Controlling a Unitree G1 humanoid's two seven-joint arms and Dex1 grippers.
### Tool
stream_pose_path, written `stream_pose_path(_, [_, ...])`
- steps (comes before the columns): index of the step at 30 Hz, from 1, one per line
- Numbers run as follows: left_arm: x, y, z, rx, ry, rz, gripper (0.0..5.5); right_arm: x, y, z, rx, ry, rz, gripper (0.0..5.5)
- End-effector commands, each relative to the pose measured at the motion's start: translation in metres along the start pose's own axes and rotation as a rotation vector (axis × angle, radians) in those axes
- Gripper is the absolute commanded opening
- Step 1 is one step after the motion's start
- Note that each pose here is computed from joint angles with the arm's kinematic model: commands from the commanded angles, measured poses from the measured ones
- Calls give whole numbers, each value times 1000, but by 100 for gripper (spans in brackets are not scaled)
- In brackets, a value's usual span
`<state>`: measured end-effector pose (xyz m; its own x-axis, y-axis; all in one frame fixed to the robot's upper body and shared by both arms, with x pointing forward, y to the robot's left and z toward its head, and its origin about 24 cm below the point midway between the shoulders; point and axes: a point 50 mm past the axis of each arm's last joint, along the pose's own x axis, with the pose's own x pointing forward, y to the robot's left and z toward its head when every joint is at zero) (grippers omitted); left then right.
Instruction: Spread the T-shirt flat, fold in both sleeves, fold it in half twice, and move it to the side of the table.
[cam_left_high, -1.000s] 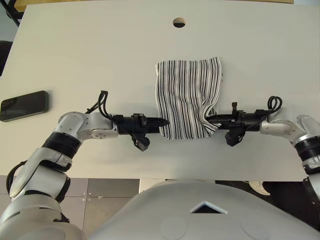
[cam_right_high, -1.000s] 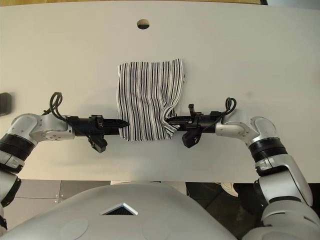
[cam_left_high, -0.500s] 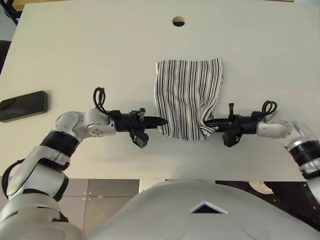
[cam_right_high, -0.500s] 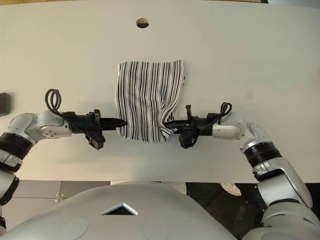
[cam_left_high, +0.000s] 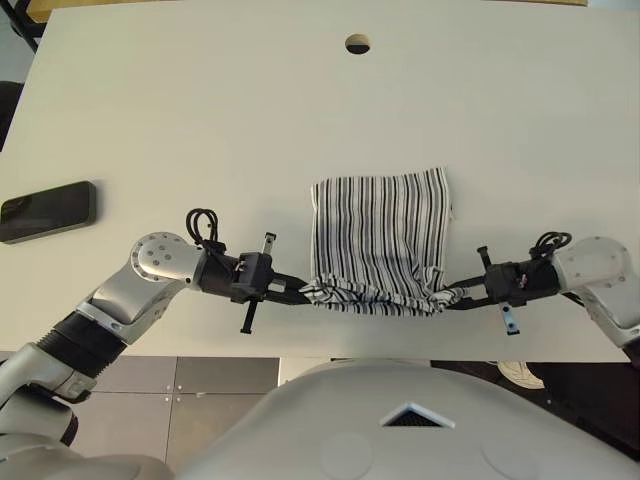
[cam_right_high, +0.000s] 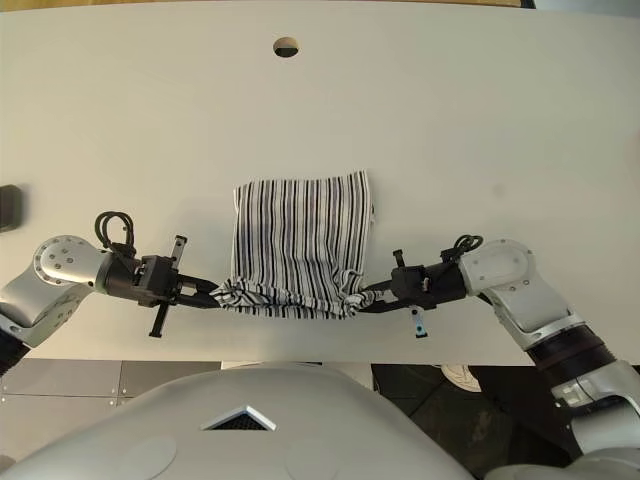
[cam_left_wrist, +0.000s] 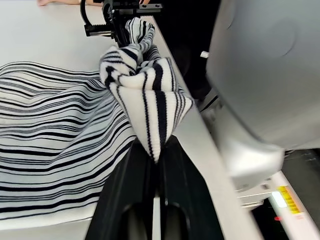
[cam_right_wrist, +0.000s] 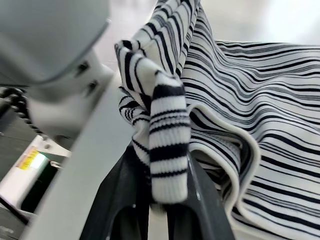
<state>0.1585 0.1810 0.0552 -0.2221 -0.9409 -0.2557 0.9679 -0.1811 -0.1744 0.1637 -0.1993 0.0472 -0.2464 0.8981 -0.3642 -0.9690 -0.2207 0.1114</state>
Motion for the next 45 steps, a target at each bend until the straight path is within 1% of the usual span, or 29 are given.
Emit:
stream_pose_path(1, [-3,-9,9,-53,19,-56,10,-17,2,9,30,41,-2,24])
stream_pose_path(6, [-4,6,16,-24,-25,26,10,-20,-9,26,-25,-30,-83,24])
stream_pose_path(12, [-14,23,10,-16,-52,152,10,-19,-23,38,-90,-88,-167,24])
stream_pose_path(15, [-19,35,-5,14,-3,237,10,-20,-35,37,-130,-81,-230,24])
stream_pose_path(19, [-23,52,-12,27,-33,347,10,-19,-48,32,-148,-75,-295,24])
stream_pose_path(24, [-23,66,-21,56,-37,421,10,-19,-63,25,-162,-74,-369,24])
stream_pose_path(28, [-25,73,-24,47,-52,462,10,-17,-71,22,-168,-71,-401,24])
stream_pose_path(34, [-28,79,-28,64,-6,504,10,-15,-80,21,-158,-69,-443,24])
stream_pose_path(35, [-30,80,-29,72,10,510,33,-15,-83,20,-147,-65,-458,61])
stream_pose_path(37, [-36,84,-27,83,31,543,51,-16,-87,16,-126,-47,-498,83])
stream_pose_path(38, [-38,86,-27,76,30,562,72,-16,-89,13,-117,-35,-512,107])
stream_pose_path(40, [-43,90,-29,22,8,600,107,-18,-91,7,-88,-16,-546,149])
stream_pose_path(42, [-47,94,-31,-40,-11,643,132,-22,-96,2,-40,11,-605,178])
stream_pose_path(45, [-54,103,-32,-110,-32,715,175,-30,-104,0,26,7,-685,229])
